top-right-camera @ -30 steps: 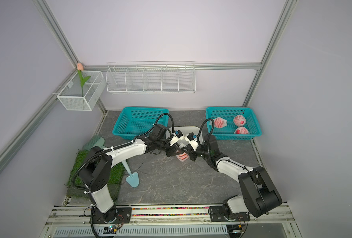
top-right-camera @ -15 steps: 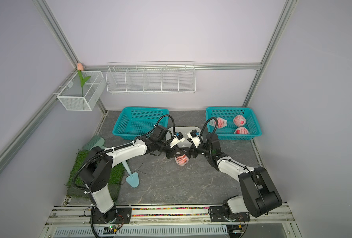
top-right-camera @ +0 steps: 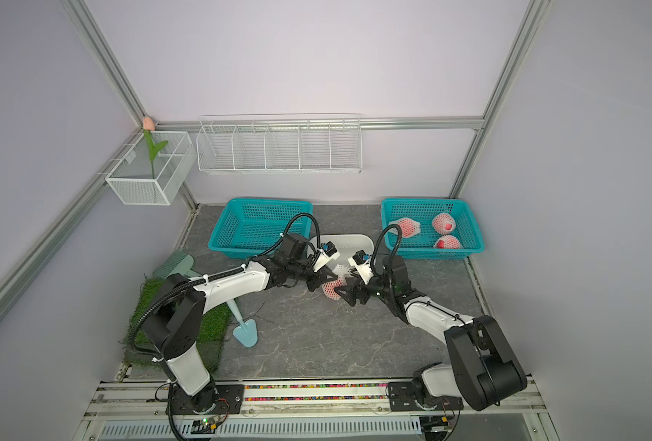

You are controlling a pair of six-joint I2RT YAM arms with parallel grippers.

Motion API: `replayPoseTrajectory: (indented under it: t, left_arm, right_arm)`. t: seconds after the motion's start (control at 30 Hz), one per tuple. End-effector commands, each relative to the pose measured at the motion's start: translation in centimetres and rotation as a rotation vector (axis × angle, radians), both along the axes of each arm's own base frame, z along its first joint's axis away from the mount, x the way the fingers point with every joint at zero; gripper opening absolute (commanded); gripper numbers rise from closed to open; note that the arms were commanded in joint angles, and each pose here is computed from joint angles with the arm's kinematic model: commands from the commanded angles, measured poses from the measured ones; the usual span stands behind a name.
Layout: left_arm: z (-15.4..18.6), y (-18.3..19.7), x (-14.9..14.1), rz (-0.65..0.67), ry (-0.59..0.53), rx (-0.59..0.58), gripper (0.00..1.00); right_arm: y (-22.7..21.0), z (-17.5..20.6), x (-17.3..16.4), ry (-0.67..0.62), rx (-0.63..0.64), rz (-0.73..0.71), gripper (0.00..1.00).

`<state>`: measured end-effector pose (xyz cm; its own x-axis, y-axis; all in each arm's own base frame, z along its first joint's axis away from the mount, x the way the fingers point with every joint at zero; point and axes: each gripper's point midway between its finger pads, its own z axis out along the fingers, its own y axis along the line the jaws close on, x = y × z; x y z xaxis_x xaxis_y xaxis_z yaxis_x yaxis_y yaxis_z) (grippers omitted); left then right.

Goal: Remove foam nets from apples
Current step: Remove the foam net from the apple.

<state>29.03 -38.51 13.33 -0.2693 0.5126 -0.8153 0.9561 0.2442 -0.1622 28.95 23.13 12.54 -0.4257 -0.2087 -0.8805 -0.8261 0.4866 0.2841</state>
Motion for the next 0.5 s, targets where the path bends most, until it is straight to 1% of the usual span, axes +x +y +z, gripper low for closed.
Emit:
replayPoseTrajectory:
  t: [0.0,0.07,0.17,0.23,0.37,0.47]
  left_arm:
    - [2.1,-0.2,0.2,-0.005,-0.065,-0.059,0.04]
    - [2.3,-0.2,0.0,-0.012,-0.063,-0.068,0.04]
    - [2.2,-0.1,-0.2,-0.022,-0.064,-0.065,0.04]
    - [2.0,0.1,-0.4,-0.026,-0.065,-0.058,0.05]
    - [1.7,0.0,-0.7,-0.039,-0.056,-0.059,0.05]
    - [1.9,-0.3,-0.8,-0.040,-0.061,-0.066,0.05]
  right_arm:
    - [0.5,-0.7,0.3,0.027,0.005,0.028,0.99]
    - [0.5,-0.8,0.8,0.024,0.014,0.018,1.00]
    - [-0.3,-0.4,1.9,-0.001,0.063,-0.045,1.00]
    - [-0.6,-0.4,2.1,0.001,0.077,-0.059,1.00]
    - [0.0,0.4,1.8,-0.015,0.115,-0.018,0.96]
    - [0.3,0.2,2.0,0.008,0.115,0.007,0.91]
